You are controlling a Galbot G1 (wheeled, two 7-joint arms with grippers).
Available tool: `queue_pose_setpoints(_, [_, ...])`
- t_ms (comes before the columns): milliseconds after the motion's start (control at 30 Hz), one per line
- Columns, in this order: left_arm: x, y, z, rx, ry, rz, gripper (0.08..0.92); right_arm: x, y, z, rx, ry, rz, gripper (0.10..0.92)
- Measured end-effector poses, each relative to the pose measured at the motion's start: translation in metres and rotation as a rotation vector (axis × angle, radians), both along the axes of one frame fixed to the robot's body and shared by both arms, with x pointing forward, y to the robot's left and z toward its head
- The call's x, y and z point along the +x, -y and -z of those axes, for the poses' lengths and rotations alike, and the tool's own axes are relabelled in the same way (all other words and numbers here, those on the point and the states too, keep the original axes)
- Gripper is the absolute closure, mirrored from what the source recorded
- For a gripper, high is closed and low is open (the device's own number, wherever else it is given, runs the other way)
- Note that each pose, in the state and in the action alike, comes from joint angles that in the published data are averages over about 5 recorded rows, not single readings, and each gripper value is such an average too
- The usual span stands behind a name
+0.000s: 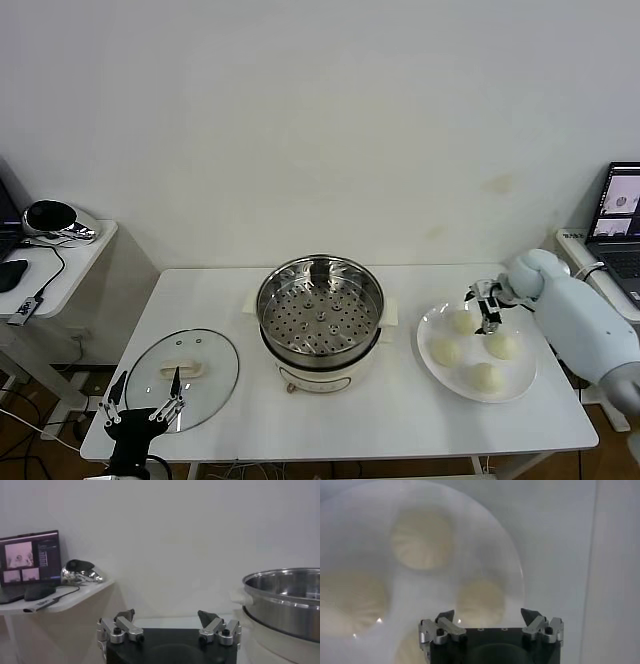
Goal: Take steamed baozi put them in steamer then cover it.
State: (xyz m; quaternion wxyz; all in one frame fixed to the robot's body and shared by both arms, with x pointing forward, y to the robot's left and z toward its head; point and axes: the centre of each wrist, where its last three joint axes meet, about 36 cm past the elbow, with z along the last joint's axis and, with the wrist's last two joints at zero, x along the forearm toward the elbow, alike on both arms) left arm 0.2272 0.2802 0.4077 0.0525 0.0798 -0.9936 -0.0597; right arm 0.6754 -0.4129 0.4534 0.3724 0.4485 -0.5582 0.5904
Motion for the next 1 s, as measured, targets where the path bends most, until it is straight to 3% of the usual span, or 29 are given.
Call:
queue_pose_setpoints(200, [0.0,0.001,0.0,-0.002,0.003,-0.001,0.177,0.004,-0.005,0.01,-0.003,-0.009,0.009,0.217])
queue_pose_setpoints(567, [-0.002,0.002,0.002,-0.008,0.003,-0.009,0.177,0.004,-0.003,0.01,-0.019,-0.01,0.011,0.416])
queue_pose_setpoints(800, [-0.004,0.002,0.003,-0.008,-0.001,-0.008,0.177,0.002,-0.002,-0.006,-0.022,-0.005,0.001,0.436])
queue_pose_setpoints(1000, [-0.004,0.001,0.003,-0.011,-0.005,-0.001,0.177,-0.001,-0.005,-0.052,-0.002,0.043,-0.034,0.432])
